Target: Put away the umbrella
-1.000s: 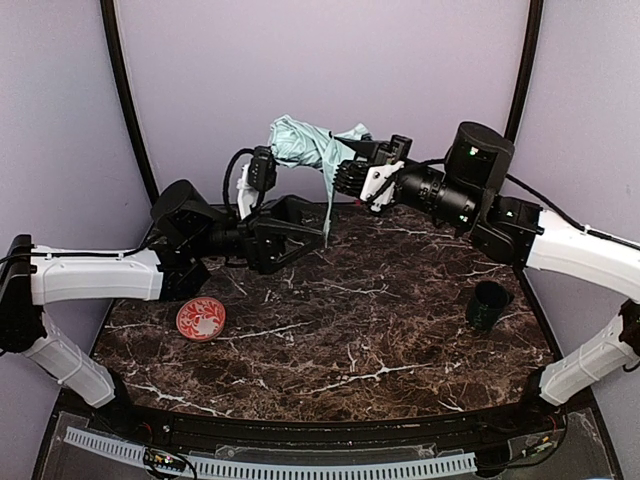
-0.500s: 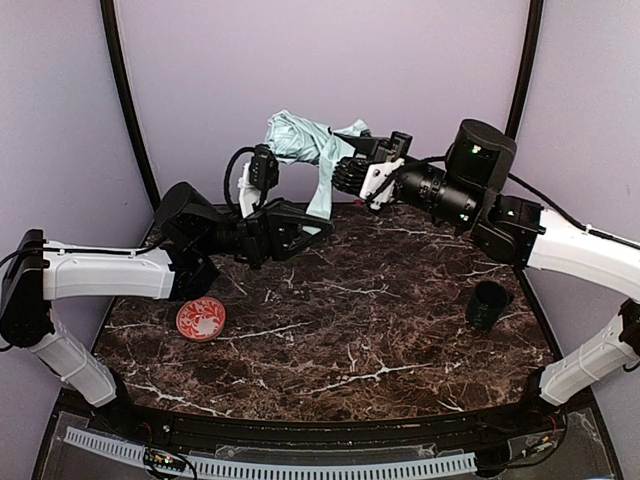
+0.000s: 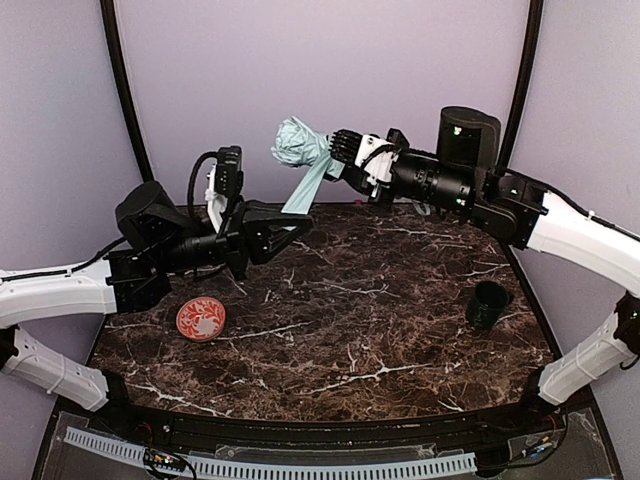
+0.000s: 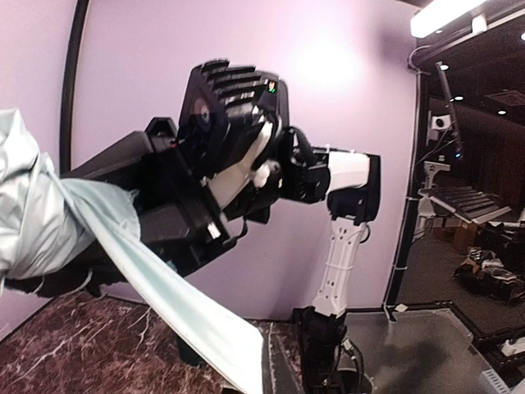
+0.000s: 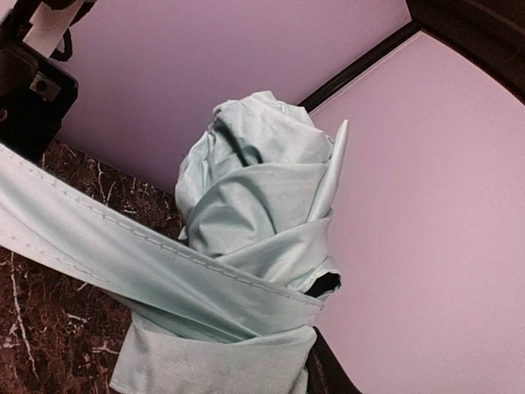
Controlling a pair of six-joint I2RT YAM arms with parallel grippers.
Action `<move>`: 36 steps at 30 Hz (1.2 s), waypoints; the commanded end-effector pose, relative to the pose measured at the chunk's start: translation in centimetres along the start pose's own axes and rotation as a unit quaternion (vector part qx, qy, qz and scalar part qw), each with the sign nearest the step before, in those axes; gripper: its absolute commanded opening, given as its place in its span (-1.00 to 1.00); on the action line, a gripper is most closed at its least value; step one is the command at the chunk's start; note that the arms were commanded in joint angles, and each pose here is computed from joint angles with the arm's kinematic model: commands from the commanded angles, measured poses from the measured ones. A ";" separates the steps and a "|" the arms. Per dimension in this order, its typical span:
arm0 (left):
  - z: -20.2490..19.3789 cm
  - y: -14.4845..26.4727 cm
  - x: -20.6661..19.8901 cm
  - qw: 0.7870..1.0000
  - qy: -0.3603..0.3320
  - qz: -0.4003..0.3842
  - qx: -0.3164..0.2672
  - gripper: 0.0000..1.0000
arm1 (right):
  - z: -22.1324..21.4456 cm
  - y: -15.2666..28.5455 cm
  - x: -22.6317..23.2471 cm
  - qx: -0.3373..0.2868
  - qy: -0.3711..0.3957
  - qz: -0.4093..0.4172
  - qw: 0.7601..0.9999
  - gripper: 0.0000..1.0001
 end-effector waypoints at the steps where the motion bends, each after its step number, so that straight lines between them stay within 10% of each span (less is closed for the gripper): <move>1: -5.0 1.1 0.1 0.997 -0.003 0.018 0.078 -1.00 | -1.5 2.6 -8.1 0.018 -0.118 -0.130 0.984 -1.00; 16: -7.2 2.5 5.8 0.989 -0.035 0.091 0.109 -1.00 | 8.6 7.4 -3.3 -0.233 -0.196 0.143 0.942 -1.00; 24: -12.5 4.8 9.0 0.973 0.080 0.174 0.131 -1.00 | 1.5 3.2 2.1 -0.116 -0.360 0.101 0.920 -1.00; 36: -22.6 10.5 15.5 0.890 0.241 0.300 0.243 -1.00 | -16.1 -4.9 15.7 0.074 -0.561 0.092 0.819 -1.00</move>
Point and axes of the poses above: each gripper's point midway between its finger pads, its own y axis back along the fingers, its own x axis along the line the jaws close on, z = x × y, the point moved 4 cm from there along y, back along the fingers, and after that the axes turned 10 degrees about y, right-handed, at the moved point
